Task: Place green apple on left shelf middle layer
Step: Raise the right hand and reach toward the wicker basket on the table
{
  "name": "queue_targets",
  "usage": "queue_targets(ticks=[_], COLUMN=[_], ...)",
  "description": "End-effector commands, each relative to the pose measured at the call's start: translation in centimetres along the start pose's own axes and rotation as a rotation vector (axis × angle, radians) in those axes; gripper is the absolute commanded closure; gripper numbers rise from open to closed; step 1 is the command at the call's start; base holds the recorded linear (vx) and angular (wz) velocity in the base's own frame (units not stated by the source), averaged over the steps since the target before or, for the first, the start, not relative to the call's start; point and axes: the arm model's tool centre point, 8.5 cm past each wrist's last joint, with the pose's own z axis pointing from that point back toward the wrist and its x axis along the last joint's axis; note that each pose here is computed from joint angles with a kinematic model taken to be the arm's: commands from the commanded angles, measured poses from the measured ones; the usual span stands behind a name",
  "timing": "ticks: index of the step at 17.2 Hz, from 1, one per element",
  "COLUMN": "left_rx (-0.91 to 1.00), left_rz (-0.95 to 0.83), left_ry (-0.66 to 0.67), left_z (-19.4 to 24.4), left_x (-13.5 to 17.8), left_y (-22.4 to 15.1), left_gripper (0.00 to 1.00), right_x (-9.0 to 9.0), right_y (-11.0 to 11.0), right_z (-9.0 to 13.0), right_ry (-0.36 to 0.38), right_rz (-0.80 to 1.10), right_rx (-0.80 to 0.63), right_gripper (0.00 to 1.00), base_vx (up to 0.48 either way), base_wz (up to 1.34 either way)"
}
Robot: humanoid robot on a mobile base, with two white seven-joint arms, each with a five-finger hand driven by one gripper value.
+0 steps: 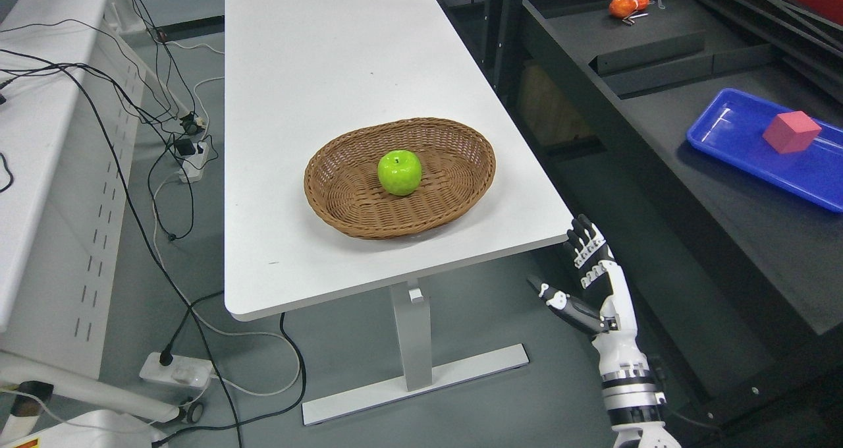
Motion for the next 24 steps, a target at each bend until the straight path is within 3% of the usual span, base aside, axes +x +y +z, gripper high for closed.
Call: queue_targets(ticks=[1,5,8,9,12,13,18,21,23,24], left_rx=[0.018,0.018,0.018,0.018,0.018,0.018,0.018,0.018,0.018,0.018], left_rz=[-0.001,-0.001,-0.001,-0.001,-0.001,-0.001,-0.001,-0.001,-0.001,-0.001], left_ry=[0.002,0.002,0.002,0.002,0.001,0.001,0.001,0.002,-0.001,0.001], left_z=[0.2,0.2,0.2,0.2,0.2,0.2,0.2,0.2,0.2,0.2], left_x=[-0.1,-0.1,-0.1,-0.1,0.0,0.0,0.0,-0.1,0.0,0.0], left_y=[1.1,1.1,1.1,1.1,1.1,1.1,1.1,1.1,1.1,1.1], left_gripper=[0.00,0.00,0.00,0.00,0.00,0.00,0.00,0.00,0.00,0.00], right_x=[0.2,0.5,2.1,2.9,3.9,4.2,5.8,6.5,7.5,7.5], right_y=[-0.5,-0.1,-0.1,-0.7,-0.5,-1.2,-1.0,-0.8,0.8,2.9], right_z=[0.1,0.0,-0.7,-1.4,-4.0,-4.3,-4.8,-6.6,-7.8,-8.2], right_ry=[-0.018,-0.038,-0.164,-0.199,-0.243,-0.244,-0.367,-0.347,-0.398,-0.420], right_rz=[0.016,0.018,0.032,0.118,0.744,0.790,0.797,0.829,0.810,0.793], right_rx=[0.011,0.061,0.074,0.133,0.361,0.381,0.429,0.461,0.469,0.514], right_gripper=[0.00,0.00,0.00,0.00,0.00,0.00,0.00,0.00,0.00,0.00], base_vx=[-0.010,-0.046,-0.141,-0.179,-0.186,-0.235,-0.224,-0.173,-0.114,-0.030], base_wz=[0.03,0.02,0.00,0.00,0.12,0.18,-0.02,-0.17,-0.09,-0.02])
